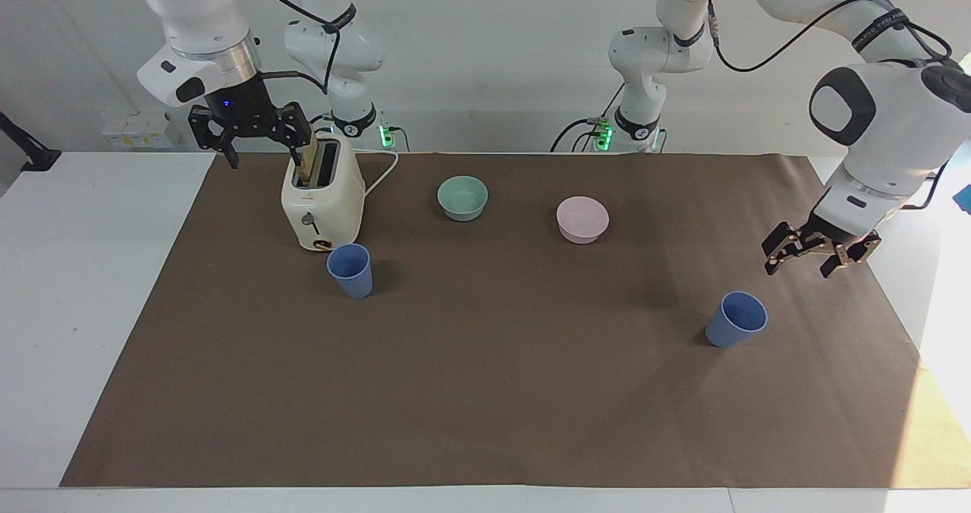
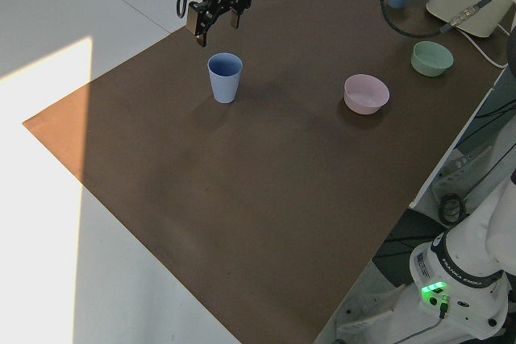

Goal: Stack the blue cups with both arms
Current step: 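Reach the left gripper to the blue cup and grasp it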

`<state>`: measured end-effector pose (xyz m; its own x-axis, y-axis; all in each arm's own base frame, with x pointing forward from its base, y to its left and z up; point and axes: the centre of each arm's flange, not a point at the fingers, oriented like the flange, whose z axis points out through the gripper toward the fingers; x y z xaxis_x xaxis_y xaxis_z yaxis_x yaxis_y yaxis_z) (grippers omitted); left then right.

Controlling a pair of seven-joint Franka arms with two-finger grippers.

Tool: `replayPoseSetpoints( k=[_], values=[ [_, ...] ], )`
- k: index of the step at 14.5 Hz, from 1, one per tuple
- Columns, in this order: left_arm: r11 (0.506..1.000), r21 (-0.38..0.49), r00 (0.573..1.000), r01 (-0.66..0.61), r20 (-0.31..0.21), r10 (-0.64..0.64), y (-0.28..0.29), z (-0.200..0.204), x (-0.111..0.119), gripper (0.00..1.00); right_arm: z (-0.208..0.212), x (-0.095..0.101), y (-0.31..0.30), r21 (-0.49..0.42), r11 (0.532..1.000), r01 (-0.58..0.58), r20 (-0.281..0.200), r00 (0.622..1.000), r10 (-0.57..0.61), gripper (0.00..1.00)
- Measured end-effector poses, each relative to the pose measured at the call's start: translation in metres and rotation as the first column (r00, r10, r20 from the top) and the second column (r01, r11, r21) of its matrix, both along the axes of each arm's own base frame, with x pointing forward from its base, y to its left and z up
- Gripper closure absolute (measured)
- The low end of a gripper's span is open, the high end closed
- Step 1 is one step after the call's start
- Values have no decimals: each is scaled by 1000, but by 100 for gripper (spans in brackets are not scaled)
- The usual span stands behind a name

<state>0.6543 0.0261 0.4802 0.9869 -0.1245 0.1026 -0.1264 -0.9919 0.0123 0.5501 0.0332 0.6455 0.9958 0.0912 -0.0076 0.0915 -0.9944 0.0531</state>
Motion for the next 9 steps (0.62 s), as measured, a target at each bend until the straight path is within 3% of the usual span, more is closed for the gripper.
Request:
replayPoseSetpoints(
  k=[3,7,8,9],
  values=[
    [1000,-15,1000,5,-16,-5,7,-30,6,0,0,0,0,0,1000,0,0,1000,0,0],
    [999,-45,1000,-4,24,5,20,-45,9,0,0,0,0,0,1000,0,0,1000,0,0],
    [999,-45,1000,-3,29,4,20,-47,10,7,0,0,0,0,1000,0,0,1000,0,0],
    [999,-46,1000,-2,28,3,19,-50,10,7,0,0,0,0,1000,-1,0,1000,1,0]
  ],
)
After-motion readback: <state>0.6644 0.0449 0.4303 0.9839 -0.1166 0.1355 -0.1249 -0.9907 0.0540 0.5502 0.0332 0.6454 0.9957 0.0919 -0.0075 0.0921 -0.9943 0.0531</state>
